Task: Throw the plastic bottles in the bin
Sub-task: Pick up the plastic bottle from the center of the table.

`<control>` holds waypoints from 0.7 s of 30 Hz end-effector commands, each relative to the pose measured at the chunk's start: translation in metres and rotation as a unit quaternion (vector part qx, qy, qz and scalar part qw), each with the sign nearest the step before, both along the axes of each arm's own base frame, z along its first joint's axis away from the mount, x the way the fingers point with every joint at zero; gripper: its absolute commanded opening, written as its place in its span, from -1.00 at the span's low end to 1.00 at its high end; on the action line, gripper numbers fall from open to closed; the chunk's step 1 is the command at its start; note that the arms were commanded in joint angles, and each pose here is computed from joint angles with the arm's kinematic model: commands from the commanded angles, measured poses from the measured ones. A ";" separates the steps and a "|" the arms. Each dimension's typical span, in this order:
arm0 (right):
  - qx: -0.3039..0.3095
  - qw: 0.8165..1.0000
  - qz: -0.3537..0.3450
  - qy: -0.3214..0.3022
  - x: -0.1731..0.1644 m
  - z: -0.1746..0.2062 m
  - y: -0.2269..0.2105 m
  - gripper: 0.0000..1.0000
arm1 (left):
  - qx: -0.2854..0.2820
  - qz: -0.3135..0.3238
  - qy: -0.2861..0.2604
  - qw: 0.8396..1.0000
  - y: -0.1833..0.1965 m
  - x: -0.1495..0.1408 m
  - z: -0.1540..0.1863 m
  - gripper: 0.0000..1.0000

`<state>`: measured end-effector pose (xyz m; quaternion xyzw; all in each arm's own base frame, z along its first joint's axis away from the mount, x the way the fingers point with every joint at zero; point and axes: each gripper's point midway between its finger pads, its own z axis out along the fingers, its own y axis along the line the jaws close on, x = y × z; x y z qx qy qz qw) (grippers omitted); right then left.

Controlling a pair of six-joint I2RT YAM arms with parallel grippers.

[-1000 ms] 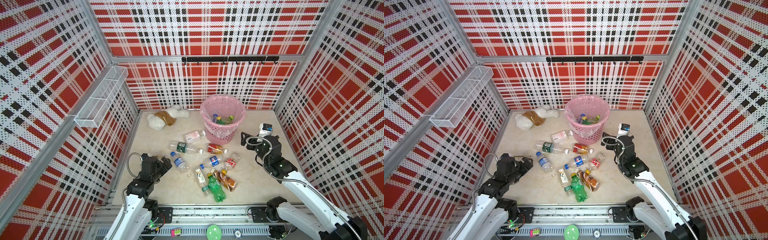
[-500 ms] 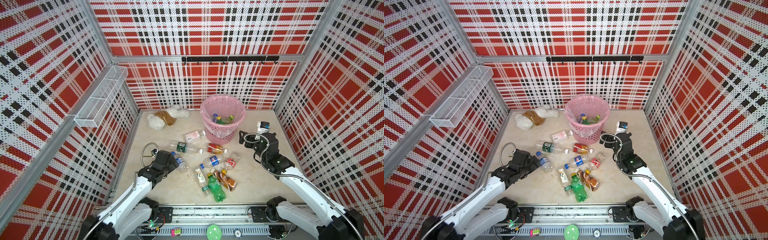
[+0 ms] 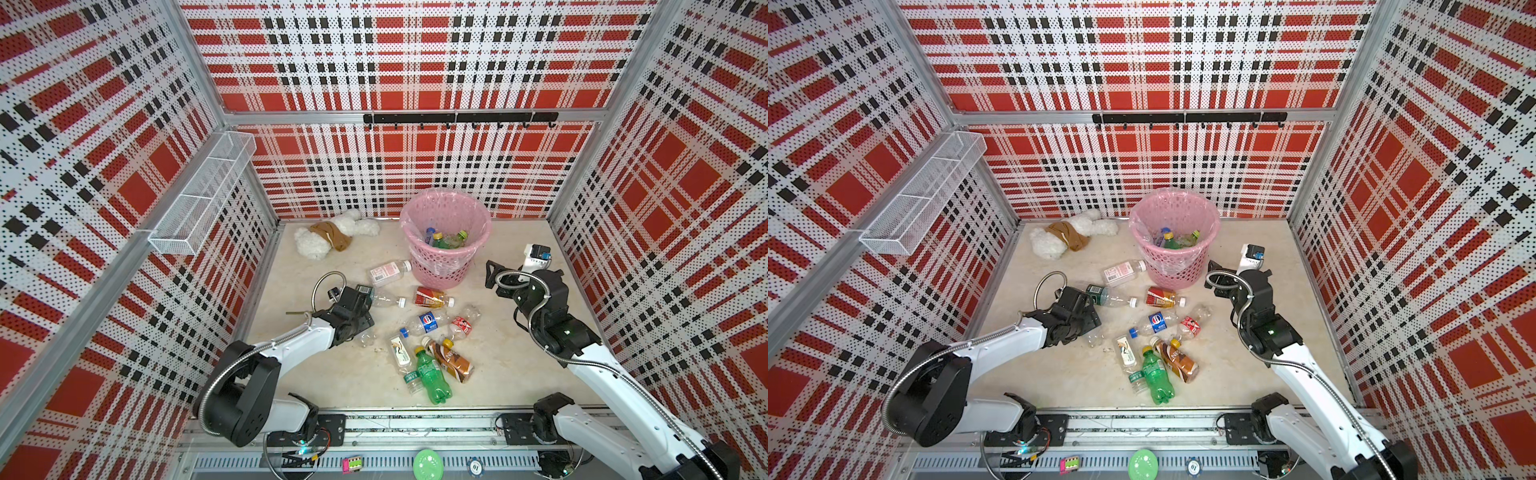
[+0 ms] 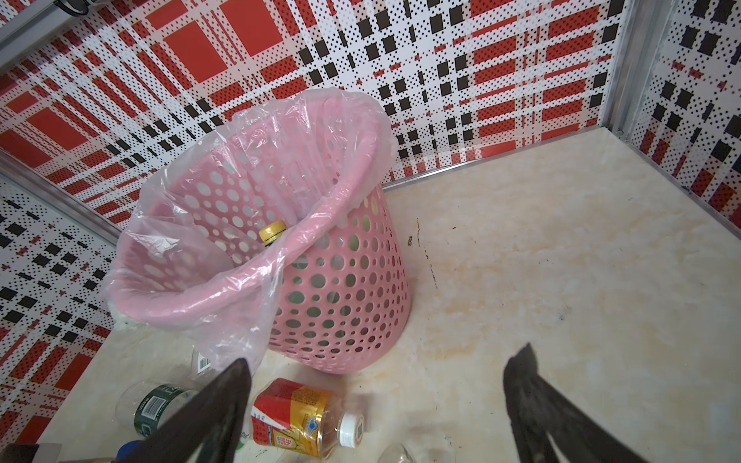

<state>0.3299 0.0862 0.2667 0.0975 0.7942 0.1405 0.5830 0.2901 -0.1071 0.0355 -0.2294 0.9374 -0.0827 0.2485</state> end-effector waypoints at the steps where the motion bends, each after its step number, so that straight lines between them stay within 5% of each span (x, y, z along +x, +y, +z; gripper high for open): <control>1: -0.001 1.000 -0.002 -0.012 0.003 0.003 -0.001 1.00 | -0.005 -0.004 -0.006 1.000 -0.006 0.007 0.000 0.40; 4: 0.000 1.000 -0.002 -0.012 0.003 0.003 0.000 1.00 | -0.009 -0.005 0.003 1.000 -0.004 0.003 -0.002 0.09; 10: 0.000 1.000 -0.003 -0.015 0.005 0.003 0.000 1.00 | -0.022 0.011 -0.039 0.999 0.011 -0.018 0.029 0.02; 14: 0.003 1.000 0.000 -0.012 0.009 0.002 0.002 0.99 | -0.046 0.004 -0.126 0.991 0.026 -0.037 0.083 0.04; 21: 0.009 1.000 0.003 -0.011 0.015 -0.002 0.004 1.00 | -0.073 0.008 -0.313 0.947 0.067 -0.066 0.202 0.01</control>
